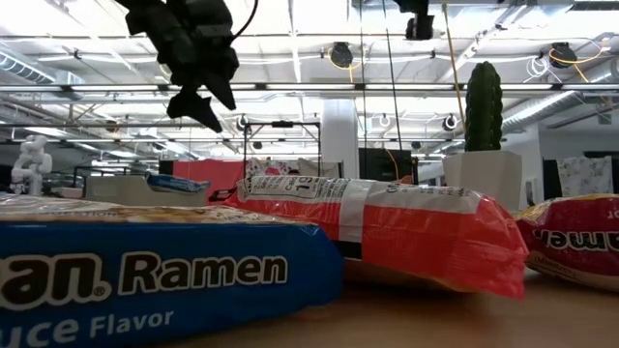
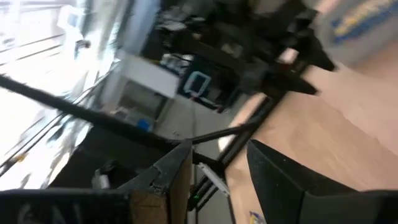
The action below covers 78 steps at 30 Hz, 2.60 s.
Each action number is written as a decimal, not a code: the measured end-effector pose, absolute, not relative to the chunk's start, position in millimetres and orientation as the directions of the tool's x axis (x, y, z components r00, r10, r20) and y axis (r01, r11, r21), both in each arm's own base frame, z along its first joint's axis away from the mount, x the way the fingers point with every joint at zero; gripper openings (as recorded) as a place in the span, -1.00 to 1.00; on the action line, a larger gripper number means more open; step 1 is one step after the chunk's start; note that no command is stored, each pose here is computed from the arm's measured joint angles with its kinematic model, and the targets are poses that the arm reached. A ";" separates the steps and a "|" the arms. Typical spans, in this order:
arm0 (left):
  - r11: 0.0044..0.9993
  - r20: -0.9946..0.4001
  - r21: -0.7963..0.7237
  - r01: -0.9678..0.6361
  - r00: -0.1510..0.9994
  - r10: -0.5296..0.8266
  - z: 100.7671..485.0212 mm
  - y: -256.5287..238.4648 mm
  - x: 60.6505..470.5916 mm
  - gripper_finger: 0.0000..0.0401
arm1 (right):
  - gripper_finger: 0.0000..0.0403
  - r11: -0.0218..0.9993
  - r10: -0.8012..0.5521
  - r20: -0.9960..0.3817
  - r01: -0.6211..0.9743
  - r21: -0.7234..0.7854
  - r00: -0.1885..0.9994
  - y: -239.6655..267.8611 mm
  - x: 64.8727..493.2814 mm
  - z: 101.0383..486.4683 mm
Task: Sort Maruchan noodles
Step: Put the orange noodle pack into the black bin
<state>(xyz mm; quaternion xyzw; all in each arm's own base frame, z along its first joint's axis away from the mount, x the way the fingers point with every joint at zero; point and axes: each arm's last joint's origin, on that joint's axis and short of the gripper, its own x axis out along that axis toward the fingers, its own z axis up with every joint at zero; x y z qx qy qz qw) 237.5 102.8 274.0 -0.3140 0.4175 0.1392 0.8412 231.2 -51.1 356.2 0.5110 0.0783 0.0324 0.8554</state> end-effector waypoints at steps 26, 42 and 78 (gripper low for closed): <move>0.889 -0.844 -0.360 -0.284 0.506 -0.181 264.7 61.5 240.6 0.40 | -0.25 0.311 0.369 -0.557 0.466 0.828 0.744 92.9 259.3 280.8; 0.905 -0.873 -0.354 -0.235 0.431 -0.229 263.0 -3.6 246.9 0.40 | -0.17 0.646 0.415 -0.652 0.299 0.702 0.634 125.8 285.0 230.9; 0.863 -0.856 -0.273 -0.425 0.517 -0.016 266.3 -31.6 252.5 0.40 | -0.17 0.947 0.301 -0.870 -0.233 0.222 0.391 127.5 307.5 133.7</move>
